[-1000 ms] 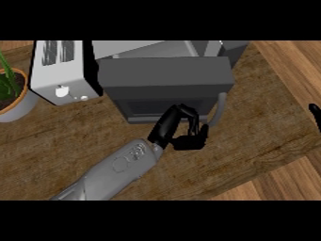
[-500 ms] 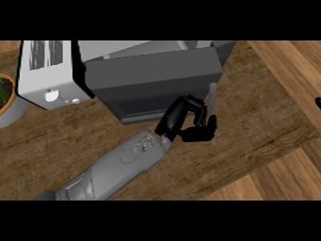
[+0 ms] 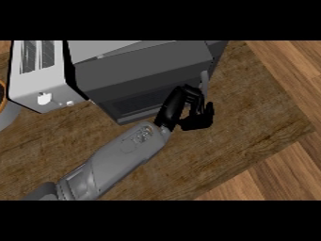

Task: Pick up the milk, place it into the microwave and close the microwave

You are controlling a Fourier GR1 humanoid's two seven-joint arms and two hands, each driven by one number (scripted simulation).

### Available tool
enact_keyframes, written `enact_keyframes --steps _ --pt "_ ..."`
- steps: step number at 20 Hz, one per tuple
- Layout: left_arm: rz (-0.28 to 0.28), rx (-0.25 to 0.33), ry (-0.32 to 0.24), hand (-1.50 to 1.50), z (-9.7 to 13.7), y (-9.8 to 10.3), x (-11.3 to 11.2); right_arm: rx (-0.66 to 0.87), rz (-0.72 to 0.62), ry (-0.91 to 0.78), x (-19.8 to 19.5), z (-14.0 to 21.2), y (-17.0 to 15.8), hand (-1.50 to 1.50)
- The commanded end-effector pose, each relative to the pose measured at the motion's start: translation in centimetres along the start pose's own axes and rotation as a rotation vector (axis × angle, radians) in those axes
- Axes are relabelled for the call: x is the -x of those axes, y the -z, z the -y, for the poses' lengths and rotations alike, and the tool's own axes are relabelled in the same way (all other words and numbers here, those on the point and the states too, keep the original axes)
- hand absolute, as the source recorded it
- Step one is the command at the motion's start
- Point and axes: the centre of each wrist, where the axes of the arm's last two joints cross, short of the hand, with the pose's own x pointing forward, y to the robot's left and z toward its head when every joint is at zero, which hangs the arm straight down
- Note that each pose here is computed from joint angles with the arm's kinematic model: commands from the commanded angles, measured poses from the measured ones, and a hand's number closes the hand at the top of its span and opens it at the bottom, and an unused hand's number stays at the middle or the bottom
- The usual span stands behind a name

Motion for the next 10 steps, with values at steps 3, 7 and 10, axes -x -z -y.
enact_keyframes --steps 3,7,10 --pt "0.116 0.012 0.005 1.50 0.7 2.4 -4.0 -0.023 -0.002 -0.025 -1.0 0.9 0.7 -1.50" --pt "0.116 0.001 0.016 1.50 0.4 2.9 -4.2 -0.037 -0.006 -0.040 -1.7 1.4 1.1 -1.50" --pt "0.120 -0.020 0.021 1.50 0.3 3.2 -4.4 -0.033 0.007 -0.022 -1.7 1.5 1.4 -1.50"
